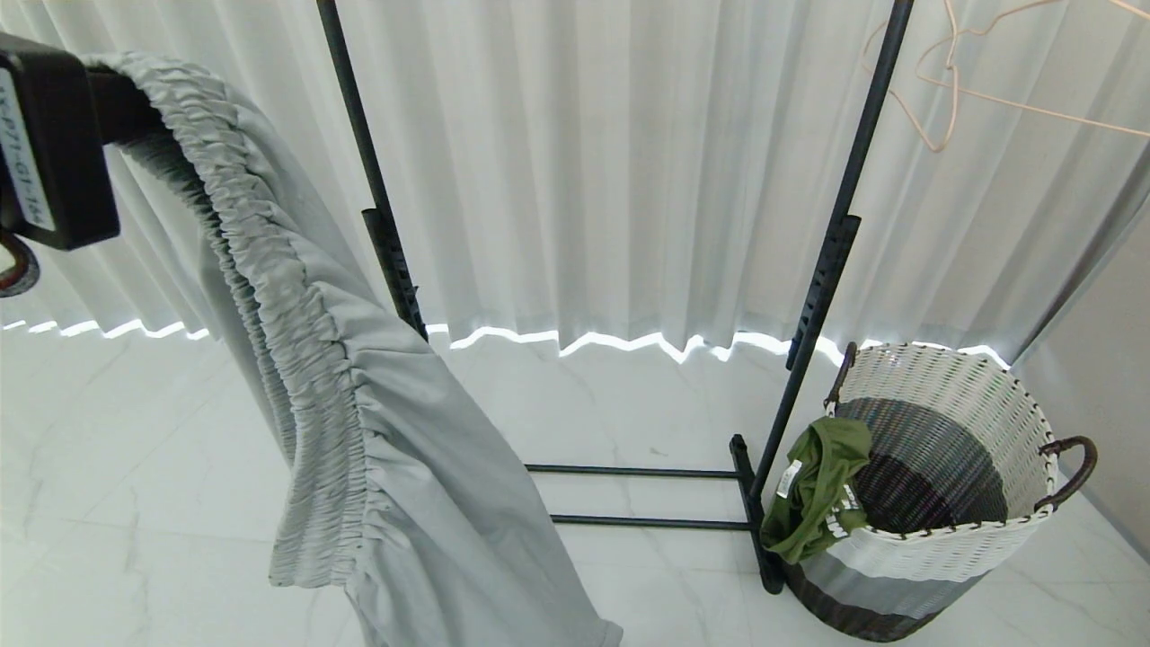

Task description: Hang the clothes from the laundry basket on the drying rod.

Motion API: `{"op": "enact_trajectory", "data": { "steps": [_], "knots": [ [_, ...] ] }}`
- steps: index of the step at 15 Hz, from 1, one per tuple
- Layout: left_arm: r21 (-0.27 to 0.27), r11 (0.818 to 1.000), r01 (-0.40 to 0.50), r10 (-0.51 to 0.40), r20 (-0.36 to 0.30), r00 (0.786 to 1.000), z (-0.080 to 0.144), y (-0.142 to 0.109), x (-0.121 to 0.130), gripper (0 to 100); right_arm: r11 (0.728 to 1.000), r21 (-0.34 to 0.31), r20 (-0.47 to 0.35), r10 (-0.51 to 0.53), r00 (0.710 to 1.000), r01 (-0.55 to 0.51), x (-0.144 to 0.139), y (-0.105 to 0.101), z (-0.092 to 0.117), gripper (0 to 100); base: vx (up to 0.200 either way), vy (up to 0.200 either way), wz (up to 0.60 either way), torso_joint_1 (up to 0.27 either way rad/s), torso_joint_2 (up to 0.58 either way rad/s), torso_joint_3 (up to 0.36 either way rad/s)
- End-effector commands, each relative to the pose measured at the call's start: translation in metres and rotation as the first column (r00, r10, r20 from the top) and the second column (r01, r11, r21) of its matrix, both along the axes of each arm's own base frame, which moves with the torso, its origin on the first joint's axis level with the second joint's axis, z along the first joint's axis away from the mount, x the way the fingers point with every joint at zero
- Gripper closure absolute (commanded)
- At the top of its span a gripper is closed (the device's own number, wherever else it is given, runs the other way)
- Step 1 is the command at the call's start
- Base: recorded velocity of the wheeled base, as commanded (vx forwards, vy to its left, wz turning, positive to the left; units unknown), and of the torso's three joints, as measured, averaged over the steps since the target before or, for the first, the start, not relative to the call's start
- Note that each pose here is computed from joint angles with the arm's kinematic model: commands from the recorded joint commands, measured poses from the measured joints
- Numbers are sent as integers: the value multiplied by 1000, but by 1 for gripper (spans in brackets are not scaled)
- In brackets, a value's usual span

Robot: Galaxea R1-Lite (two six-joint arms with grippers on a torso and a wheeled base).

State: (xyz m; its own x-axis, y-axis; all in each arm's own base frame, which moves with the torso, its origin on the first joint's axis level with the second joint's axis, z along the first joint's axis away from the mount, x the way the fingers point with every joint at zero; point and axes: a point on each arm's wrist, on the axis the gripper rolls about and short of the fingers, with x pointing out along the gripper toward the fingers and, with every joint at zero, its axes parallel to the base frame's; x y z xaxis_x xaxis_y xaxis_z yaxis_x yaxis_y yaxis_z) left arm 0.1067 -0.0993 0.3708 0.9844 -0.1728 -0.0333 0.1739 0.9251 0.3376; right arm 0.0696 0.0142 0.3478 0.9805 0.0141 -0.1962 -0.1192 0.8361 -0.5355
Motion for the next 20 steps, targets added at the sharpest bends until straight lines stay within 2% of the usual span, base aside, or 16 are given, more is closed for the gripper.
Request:
{"op": "enact_trajectory", "data": {
  "steps": [1, 5, 7, 11, 14, 20],
  "knots": [
    [-12, 1000, -16, 16, 12, 1000, 2, 7, -4, 100, 997, -7, -5, -72, 997, 72, -2, -6, -4, 0, 0, 0, 0, 0, 0, 0],
    [-13, 1000, -15, 15, 12, 1000, 2, 8, -4, 100, 997, 10, 0, -81, 997, 81, -8, -8, -7, 0, 0, 0, 0, 0, 0, 0],
    [-7, 1000, -16, 16, 7, 1000, -1, 8, -4, 100, 996, 43, -4, -82, 997, 82, -10, -8, -9, 0, 0, 0, 0, 11, -28, -16],
    [3, 1000, -18, 18, 5, 1000, -3, 10, -6, 100, 989, 109, -13, -95, 995, 96, -9, -7, -10, 0, 0, 0, 0, 68, -245, -245],
    [18, 1000, -17, 17, 4, 1000, -5, 11, -7, 100, 982, 159, -29, -102, 994, 105, -7, -7, -13, 0, 0, 0, 0, 185, -531, -299],
    [23, 1000, -22, 22, 5, 1000, -9, 16, -11, 100, 974, 191, -59, -108, 992, 118, -4, -6, -20, 0, 0, 0, 0, 181, -475, -288]
  ]
}}
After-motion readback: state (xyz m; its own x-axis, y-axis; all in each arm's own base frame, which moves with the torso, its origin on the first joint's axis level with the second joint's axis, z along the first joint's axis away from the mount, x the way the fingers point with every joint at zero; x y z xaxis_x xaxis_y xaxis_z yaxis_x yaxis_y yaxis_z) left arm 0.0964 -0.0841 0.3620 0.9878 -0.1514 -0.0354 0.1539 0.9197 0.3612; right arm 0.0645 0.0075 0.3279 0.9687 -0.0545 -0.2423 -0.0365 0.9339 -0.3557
